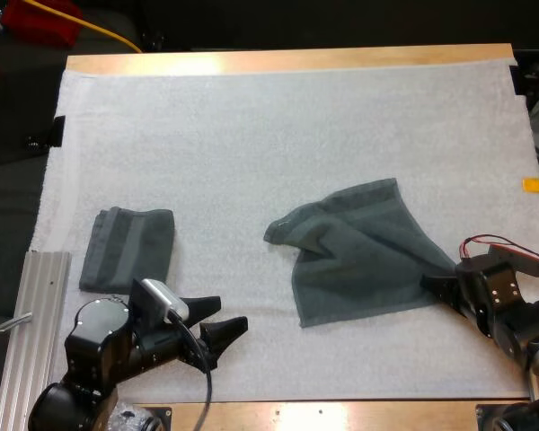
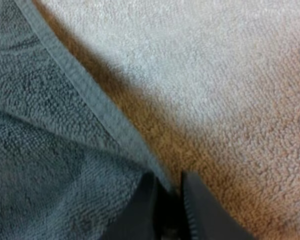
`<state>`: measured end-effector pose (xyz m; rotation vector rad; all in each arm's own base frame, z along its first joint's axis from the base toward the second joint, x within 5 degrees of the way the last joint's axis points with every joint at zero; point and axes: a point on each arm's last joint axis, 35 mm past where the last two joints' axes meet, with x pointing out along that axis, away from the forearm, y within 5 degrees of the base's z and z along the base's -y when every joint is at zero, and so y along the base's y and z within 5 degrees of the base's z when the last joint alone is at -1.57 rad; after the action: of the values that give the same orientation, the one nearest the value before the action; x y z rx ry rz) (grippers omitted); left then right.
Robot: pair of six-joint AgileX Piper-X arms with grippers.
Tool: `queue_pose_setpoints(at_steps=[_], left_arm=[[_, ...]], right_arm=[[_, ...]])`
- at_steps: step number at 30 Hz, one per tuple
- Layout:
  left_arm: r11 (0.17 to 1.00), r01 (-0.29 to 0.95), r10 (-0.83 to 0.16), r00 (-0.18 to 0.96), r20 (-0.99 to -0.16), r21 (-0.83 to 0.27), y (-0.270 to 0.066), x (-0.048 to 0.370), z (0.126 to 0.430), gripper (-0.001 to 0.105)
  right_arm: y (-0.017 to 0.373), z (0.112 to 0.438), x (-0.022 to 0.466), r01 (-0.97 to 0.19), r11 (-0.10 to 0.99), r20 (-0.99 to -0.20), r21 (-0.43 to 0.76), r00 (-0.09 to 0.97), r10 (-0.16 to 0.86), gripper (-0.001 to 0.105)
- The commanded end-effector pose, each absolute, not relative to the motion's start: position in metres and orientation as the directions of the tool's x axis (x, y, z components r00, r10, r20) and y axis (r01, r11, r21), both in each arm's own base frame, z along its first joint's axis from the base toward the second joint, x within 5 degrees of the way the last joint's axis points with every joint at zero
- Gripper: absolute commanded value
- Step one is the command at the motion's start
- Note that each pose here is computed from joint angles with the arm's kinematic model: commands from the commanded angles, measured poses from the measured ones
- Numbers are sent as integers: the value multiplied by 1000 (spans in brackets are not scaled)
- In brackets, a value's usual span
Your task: Pick towel from pile, fold and stack
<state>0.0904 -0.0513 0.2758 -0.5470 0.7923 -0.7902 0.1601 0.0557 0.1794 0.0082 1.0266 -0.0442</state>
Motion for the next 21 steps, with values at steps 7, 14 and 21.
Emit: queue_pose_setpoints(at_steps=[7,14,21], left_arm=[[657,485,-754,440,-489,-577,-68,89,272,66],[682,563,-706,339,-621,-468,-102,93,263,66],[664,688,-629,301,-717,-293,-149,100,262,66]], right_arm=[[55,179,159,29,999,-861,-13,507,-26,2],[55,178,158,24,1000,-863,-4,505,-16,2],[55,178,158,21,1000,-865,3,502,-8,2]])
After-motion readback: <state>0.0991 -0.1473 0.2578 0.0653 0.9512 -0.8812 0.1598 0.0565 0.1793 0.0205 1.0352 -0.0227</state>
